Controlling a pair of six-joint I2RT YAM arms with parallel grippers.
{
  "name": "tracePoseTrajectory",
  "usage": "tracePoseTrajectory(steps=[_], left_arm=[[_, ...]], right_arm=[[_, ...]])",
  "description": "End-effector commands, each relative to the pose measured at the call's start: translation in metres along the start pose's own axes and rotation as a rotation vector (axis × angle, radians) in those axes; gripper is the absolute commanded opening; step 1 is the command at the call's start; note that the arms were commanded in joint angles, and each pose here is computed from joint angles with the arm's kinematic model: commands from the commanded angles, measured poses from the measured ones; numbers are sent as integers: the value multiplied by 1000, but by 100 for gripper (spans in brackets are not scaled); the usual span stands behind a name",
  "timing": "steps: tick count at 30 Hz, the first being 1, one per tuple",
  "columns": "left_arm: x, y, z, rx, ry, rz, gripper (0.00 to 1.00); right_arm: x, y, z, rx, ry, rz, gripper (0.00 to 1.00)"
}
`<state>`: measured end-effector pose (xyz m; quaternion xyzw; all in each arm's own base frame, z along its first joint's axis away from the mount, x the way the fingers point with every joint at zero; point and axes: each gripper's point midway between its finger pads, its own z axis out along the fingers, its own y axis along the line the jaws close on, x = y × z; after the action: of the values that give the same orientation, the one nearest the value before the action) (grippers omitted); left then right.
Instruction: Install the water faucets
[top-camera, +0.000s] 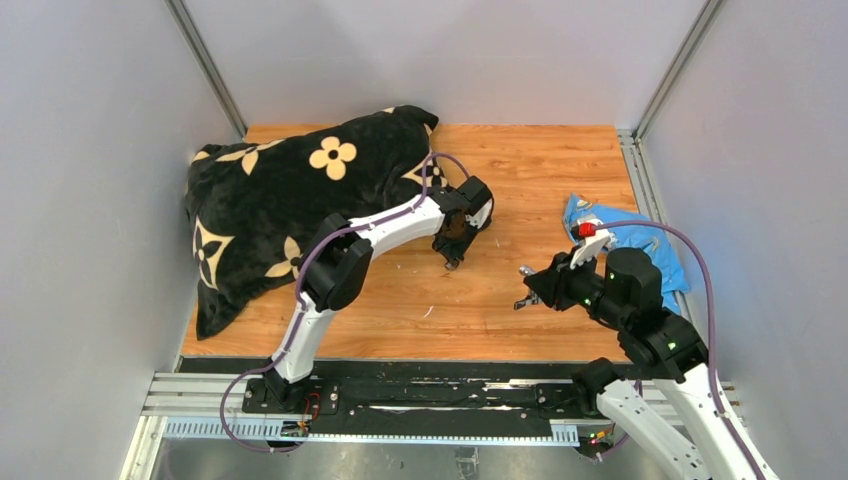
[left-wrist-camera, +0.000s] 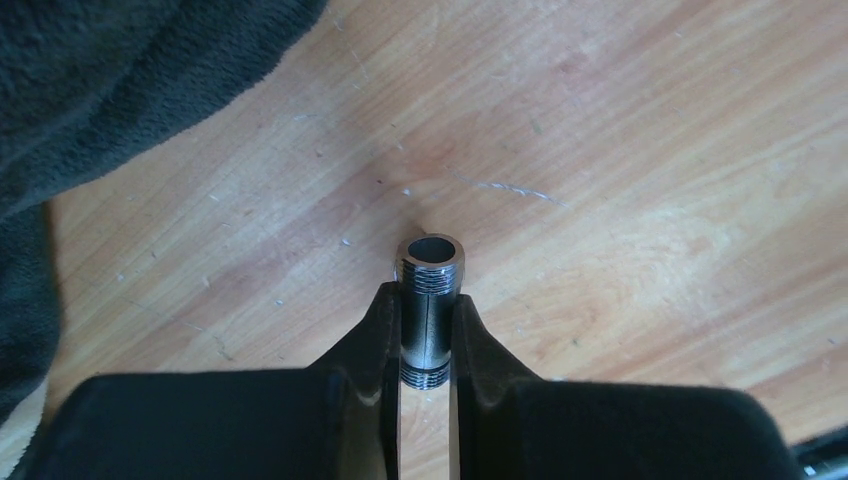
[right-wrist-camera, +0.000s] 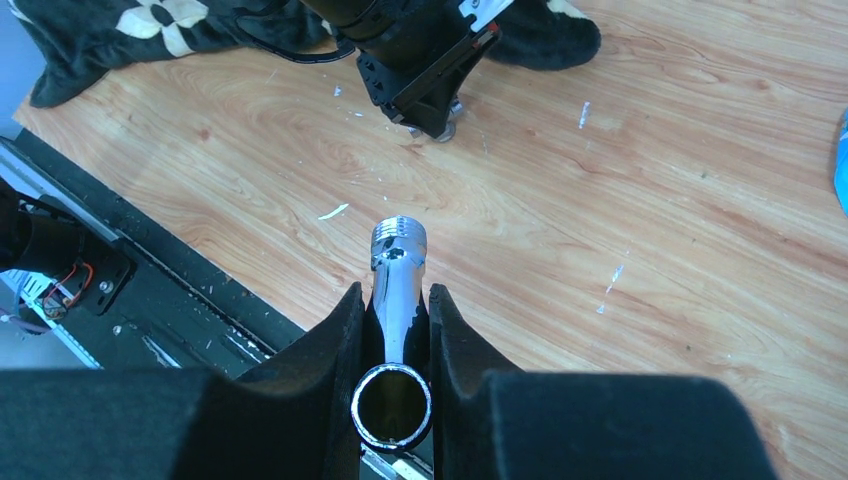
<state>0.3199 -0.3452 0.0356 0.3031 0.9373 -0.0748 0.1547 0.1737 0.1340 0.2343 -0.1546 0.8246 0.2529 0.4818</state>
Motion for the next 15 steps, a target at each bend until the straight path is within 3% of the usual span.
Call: tracePoseTrajectory(steps=[1, 7, 15], left_arm=[[-17, -17, -55, 160, -87, -29, 0], [-16, -53, -144, 499, -260, -138, 0], [5, -61, -238, 753, -416, -191, 0]], right_arm=[[-23, 12, -6, -68, -109, -65, 1], [-30, 24, -7, -161, -229, -179, 1], [-42, 61, -22, -380, -393, -385, 1]])
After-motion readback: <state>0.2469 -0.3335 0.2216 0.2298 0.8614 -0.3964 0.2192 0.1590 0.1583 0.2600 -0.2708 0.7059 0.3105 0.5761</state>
